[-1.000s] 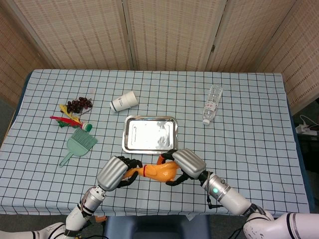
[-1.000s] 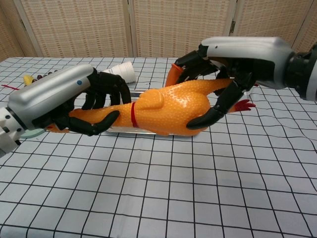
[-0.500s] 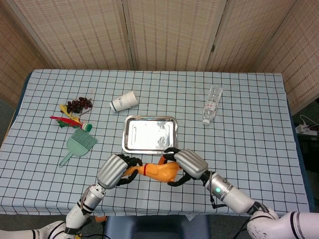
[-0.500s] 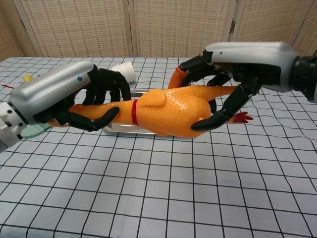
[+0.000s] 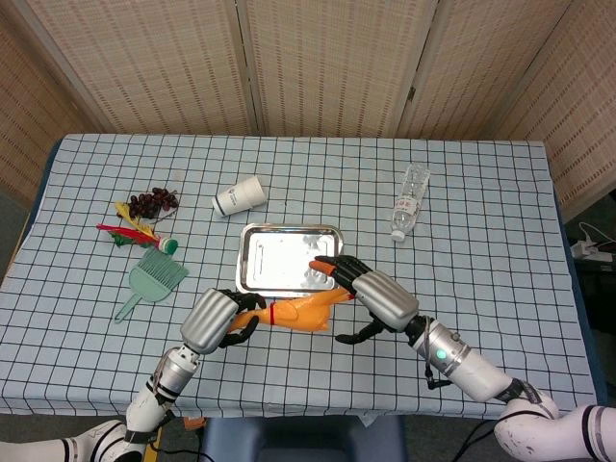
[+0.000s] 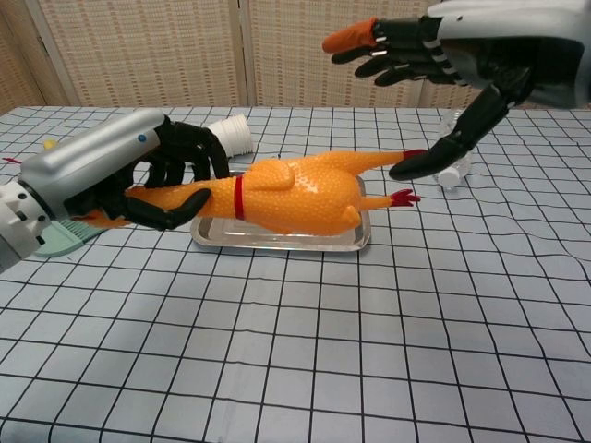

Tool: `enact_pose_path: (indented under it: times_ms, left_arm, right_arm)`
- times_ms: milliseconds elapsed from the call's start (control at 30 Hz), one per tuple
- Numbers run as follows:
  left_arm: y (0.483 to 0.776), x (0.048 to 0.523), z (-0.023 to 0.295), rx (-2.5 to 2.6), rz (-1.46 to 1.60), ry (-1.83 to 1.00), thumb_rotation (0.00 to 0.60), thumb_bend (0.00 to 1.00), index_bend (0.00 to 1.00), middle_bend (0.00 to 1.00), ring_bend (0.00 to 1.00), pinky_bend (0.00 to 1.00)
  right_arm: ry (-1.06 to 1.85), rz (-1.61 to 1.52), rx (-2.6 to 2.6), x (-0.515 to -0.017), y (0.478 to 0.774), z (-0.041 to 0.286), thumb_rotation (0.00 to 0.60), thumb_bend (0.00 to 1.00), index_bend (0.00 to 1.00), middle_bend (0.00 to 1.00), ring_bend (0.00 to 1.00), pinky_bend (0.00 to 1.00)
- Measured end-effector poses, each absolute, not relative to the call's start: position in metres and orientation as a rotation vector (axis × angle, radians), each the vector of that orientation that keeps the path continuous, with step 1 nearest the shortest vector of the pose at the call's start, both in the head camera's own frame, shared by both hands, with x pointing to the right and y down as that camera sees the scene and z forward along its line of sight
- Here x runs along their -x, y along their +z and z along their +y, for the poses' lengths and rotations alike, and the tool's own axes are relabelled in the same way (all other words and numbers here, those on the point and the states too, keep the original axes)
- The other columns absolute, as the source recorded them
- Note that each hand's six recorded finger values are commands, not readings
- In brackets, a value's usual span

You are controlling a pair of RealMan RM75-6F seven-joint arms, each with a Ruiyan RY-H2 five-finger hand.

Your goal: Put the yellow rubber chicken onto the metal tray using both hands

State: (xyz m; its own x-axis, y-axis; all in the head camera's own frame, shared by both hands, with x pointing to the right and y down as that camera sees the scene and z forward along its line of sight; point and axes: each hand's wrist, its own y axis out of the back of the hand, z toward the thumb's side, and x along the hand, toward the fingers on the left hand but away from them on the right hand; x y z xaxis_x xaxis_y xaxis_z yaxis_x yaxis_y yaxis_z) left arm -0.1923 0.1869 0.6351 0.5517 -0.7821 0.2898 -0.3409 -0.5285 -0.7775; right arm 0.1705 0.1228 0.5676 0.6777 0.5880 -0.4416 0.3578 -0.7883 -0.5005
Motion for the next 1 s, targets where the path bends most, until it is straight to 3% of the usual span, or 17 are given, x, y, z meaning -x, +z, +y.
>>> enact_pose_path:
  times_ms: [200, 567, 1000]
  left_arm:
    - [0.656, 0.188, 0.178, 2.139, 0.879, -0.885, 0.6, 0.68, 0.81, 0.77, 0.81, 1.0]
    - [0.699, 0.18, 0.128, 2.108, 0.883, -0.957, 0.6, 0.68, 0.81, 0.77, 0.81, 1.0]
    - [0.748, 0.193, 0.079, 2.131, 0.908, -1.074, 0.6, 0.69, 0.81, 0.77, 0.81, 1.0]
  right_arm:
    - [0.88, -0.853, 2.41, -0.216, 0.552, 0.112, 0.6, 0.09, 0.0, 0.0, 0.0, 0.0]
    - [1.02, -0.855, 2.34, -0.273, 0.561, 0.116, 0.6, 0.09, 0.0, 0.0, 0.0, 0.0]
    - [1.088, -0.811, 2.335, -0.28, 0.58, 0.121, 0.6, 0.09, 0.0, 0.0, 0.0, 0.0]
